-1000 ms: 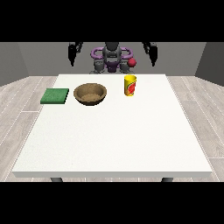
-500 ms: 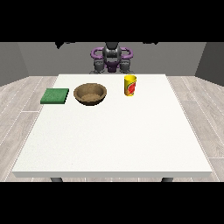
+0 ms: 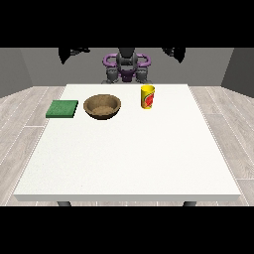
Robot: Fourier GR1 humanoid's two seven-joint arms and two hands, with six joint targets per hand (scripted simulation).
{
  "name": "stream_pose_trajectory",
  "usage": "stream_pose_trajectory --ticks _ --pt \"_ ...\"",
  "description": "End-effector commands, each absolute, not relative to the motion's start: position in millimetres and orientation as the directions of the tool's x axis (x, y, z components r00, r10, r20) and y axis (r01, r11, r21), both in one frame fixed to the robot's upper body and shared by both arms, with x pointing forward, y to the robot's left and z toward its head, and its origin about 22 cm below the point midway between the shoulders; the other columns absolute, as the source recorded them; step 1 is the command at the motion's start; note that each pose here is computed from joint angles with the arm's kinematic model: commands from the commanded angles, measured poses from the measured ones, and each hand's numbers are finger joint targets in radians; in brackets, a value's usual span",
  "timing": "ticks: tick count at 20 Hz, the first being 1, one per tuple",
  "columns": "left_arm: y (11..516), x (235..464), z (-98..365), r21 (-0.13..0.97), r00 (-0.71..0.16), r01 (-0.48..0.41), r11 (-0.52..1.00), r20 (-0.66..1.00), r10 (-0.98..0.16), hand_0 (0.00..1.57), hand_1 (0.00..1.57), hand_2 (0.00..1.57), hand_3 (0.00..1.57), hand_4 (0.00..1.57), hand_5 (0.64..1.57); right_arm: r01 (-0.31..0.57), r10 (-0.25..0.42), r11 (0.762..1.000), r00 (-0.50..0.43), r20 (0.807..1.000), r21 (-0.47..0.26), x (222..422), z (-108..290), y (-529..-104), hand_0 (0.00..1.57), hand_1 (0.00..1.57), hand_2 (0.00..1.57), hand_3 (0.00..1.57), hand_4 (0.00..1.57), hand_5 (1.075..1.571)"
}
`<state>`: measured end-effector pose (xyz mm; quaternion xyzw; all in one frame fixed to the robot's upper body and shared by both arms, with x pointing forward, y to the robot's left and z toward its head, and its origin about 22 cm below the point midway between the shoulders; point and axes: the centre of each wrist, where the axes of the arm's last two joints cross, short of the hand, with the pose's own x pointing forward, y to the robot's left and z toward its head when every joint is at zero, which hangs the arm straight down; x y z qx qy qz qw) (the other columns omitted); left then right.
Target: Pick the cup and pour the ball into the bowl, then pick the bowl and place it on the pad
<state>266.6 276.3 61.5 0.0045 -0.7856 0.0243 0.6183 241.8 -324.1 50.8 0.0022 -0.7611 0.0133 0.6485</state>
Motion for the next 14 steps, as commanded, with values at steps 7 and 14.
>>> stream_pose_trajectory --ticks 7,14 --pt "263 278 -9 -0.025 -0.36 -0.091 0.996 0.933 -0.01 0.0 0.0 0.0 0.0 0.0 1.527 -0.085 0.004 0.996 -0.284 0.959 -0.029 254 43 -318 0.0 0.0 0.0 0.0 0.0 1.571" --pt "235 295 -48 -0.01 -0.359 -0.123 0.992 0.933 -0.036 0.0 0.0 0.0 0.0 0.0 1.523 -0.07 0.01 0.997 -0.309 0.951 -0.033 265 47 -335 0.0 0.0 0.0 0.0 0.0 1.57"
